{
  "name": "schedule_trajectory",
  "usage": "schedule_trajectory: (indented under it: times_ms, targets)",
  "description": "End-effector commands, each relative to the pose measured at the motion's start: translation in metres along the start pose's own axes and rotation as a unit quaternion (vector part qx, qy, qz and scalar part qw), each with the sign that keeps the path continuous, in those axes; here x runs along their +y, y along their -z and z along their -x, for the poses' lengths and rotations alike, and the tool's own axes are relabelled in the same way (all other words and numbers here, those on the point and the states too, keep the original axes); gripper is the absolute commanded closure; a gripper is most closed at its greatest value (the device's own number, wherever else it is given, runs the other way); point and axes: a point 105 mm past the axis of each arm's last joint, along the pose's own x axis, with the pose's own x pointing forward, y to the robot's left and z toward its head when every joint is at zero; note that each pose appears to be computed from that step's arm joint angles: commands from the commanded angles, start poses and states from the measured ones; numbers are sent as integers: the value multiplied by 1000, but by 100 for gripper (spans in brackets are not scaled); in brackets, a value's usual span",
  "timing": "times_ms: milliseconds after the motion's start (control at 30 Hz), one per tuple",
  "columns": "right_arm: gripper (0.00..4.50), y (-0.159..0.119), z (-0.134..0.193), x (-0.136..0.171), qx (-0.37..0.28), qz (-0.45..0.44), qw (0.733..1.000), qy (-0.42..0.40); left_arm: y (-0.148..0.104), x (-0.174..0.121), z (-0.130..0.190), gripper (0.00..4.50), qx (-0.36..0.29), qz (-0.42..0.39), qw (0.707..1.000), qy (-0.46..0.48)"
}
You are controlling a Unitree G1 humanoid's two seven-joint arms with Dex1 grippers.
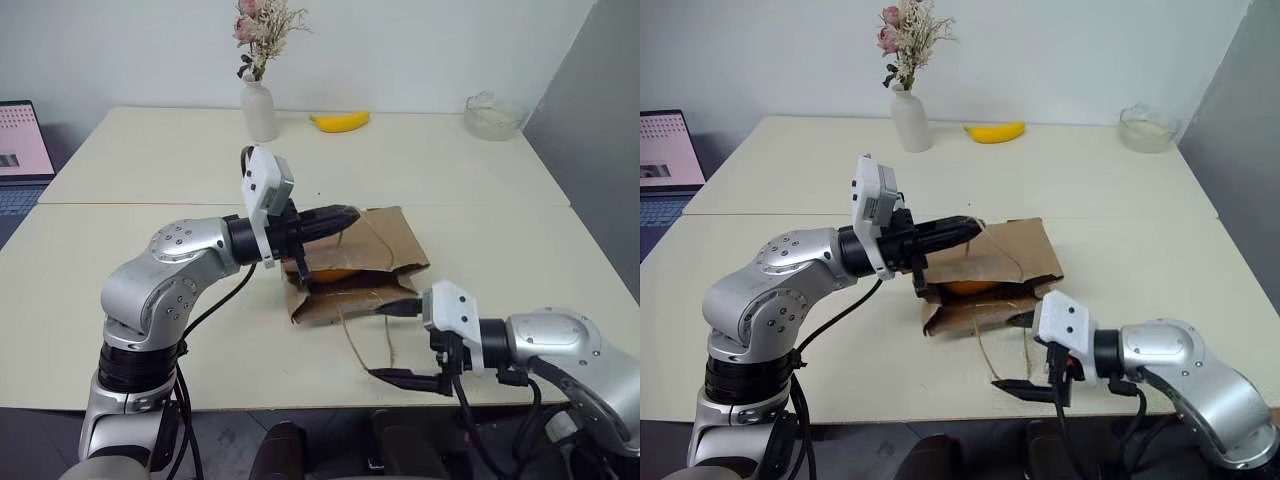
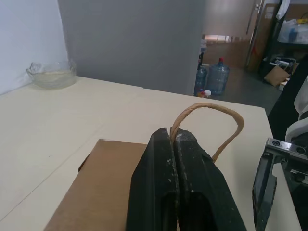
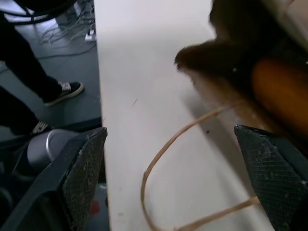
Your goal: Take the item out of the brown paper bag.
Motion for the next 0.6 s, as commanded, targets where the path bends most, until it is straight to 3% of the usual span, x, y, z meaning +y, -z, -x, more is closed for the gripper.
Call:
schedule_trajectory:
  times_ms: [33, 133, 400, 500, 600]
  targets:
    - [7, -6, -14, -15, -32, -34, 998, 52, -14, -2, 0, 450, -15, -21, 1000, 5]
    - [7, 2, -32, -37, -40, -93, 988, 117, -15, -1, 1, 450, -12, -28, 1000, 5]
    - [7, 16, -59, -62, -12, -120, 970, 212, -20, 2, 4, 450, -12, -38, 999, -3]
    - [7, 19, -63, -66, 15, -67, 970, 232, -26, 11, 4, 450, -23, -40, 999, -24]
    - [7, 23, -65, -65, 55, 51, 968, 238, -34, 22, 4, 450, -36, -44, 997, -48]
